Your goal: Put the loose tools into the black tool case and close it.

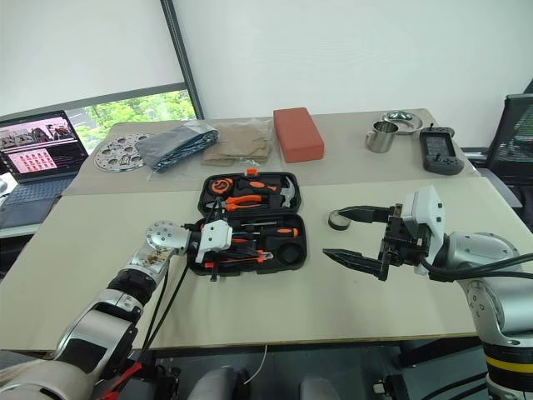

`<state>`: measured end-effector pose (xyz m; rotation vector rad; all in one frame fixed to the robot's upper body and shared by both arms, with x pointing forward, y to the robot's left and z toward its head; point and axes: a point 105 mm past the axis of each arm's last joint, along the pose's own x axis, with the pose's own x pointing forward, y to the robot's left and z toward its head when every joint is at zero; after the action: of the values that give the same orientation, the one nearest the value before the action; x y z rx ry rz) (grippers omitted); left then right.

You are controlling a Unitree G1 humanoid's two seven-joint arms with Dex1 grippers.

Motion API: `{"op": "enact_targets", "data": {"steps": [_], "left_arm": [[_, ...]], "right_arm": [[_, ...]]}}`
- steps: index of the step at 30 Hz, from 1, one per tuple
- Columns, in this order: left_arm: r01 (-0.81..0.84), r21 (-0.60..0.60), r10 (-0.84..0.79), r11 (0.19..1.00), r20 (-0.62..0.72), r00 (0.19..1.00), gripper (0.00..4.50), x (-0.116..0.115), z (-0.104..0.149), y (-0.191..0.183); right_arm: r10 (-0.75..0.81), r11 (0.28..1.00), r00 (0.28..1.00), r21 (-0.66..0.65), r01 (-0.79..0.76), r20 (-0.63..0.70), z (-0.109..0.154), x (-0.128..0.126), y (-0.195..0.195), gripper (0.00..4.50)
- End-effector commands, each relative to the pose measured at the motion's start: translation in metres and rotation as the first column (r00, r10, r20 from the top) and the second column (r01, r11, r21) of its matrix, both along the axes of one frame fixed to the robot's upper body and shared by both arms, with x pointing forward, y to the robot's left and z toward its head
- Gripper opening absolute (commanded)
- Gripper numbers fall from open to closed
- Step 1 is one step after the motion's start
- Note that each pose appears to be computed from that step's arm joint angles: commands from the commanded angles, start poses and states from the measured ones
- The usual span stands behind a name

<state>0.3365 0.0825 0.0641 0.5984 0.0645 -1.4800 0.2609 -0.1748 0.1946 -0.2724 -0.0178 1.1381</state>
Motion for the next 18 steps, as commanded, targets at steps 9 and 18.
{"op": "enact_targets", "data": {"steps": [9, 18], "left_arm": [[-0.137, -0.286, 0.119, 0.948, -0.078, 0.990, 1.08, -0.003, 0.082, 0.022], [-0.175, -0.318, 0.154, 0.932, -0.090, 0.984, 4.43, -0.038, 0.149, 0.033]], "right_arm": [[-0.172, 0.961, 0.985, -0.214, 0.174, 0.028, -0.022, 0.039, -0.012, 4.50], [-0.221, 0.913, 0.970, -0.371, 0.171, -0.097, -0.045, 0.090, -0.022, 4.50]]}}
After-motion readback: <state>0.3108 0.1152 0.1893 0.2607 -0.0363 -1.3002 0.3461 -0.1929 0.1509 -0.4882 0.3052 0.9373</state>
